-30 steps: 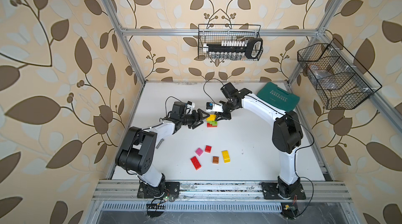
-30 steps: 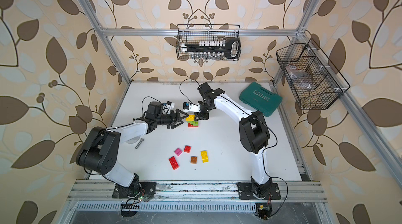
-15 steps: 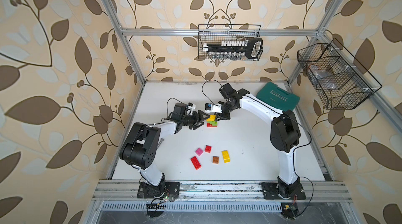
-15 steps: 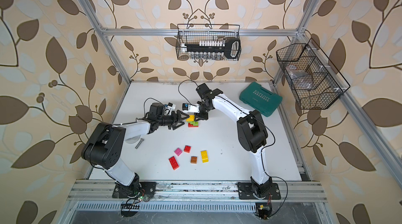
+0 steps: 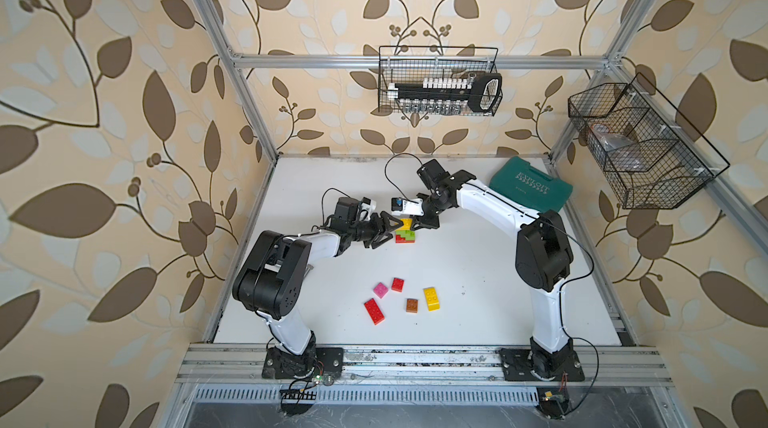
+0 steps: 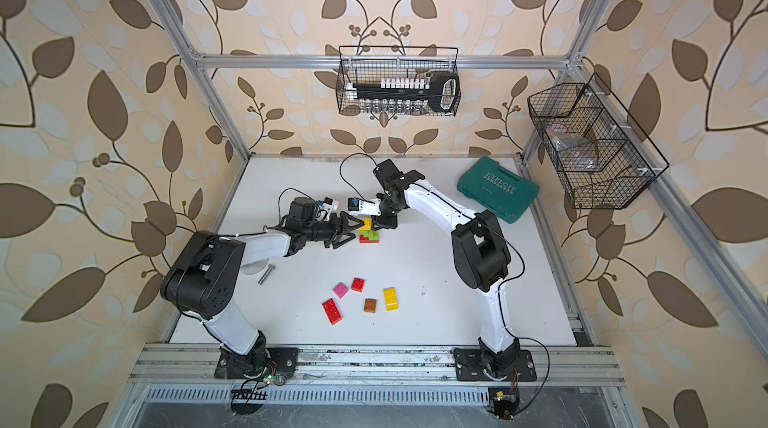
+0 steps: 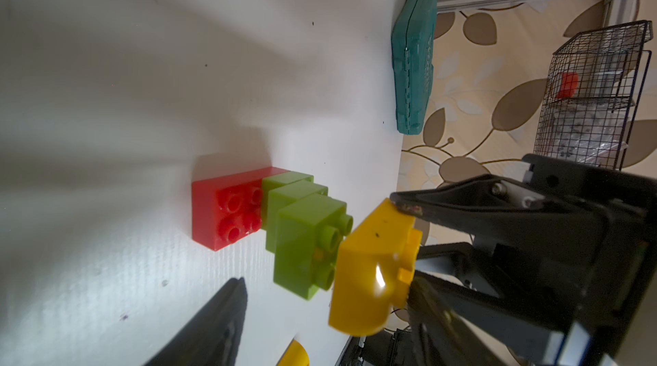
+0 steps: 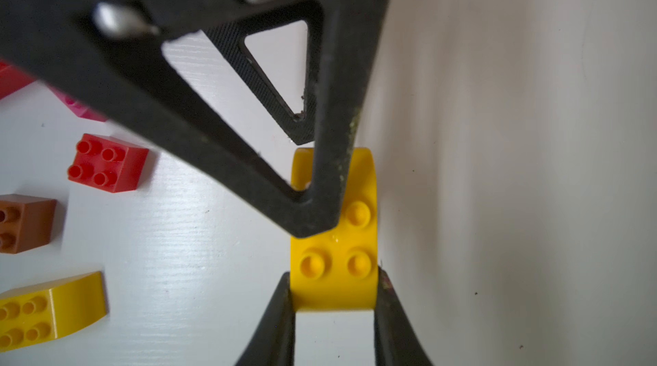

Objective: Assemble the letter s with lego
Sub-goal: Assemble the lego brick with the lego brick.

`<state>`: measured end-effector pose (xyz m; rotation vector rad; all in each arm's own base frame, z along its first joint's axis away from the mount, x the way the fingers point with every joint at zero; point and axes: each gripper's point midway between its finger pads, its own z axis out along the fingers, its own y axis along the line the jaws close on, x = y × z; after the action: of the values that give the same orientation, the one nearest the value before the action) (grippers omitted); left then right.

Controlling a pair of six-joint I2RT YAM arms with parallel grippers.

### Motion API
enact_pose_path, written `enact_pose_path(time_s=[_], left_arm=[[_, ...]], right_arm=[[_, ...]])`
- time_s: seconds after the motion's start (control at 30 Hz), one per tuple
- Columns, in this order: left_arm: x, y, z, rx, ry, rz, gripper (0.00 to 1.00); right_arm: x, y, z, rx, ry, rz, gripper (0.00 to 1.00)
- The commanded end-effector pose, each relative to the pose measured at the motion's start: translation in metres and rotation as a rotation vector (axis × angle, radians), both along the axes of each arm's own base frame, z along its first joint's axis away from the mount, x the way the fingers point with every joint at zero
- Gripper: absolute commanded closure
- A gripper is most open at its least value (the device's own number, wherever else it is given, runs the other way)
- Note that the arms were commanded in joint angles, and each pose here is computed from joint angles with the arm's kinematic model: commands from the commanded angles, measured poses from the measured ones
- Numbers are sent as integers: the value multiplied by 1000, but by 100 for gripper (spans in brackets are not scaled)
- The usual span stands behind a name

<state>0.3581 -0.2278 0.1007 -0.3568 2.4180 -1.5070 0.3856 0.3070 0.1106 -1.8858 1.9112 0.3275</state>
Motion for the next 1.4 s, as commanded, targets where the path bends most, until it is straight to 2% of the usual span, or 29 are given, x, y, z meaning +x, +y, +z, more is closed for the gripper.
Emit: enact_pose_path(time_s=[0.0,1.37], left_arm=[[-1,-6,1,-18,-13,-21,28],[0,-7,-4,-19,-5,-24,40]], right_arm=[[2,4,-6,3,-7,-13,84],[-2,-8,-16,-24,-6,-7,84]])
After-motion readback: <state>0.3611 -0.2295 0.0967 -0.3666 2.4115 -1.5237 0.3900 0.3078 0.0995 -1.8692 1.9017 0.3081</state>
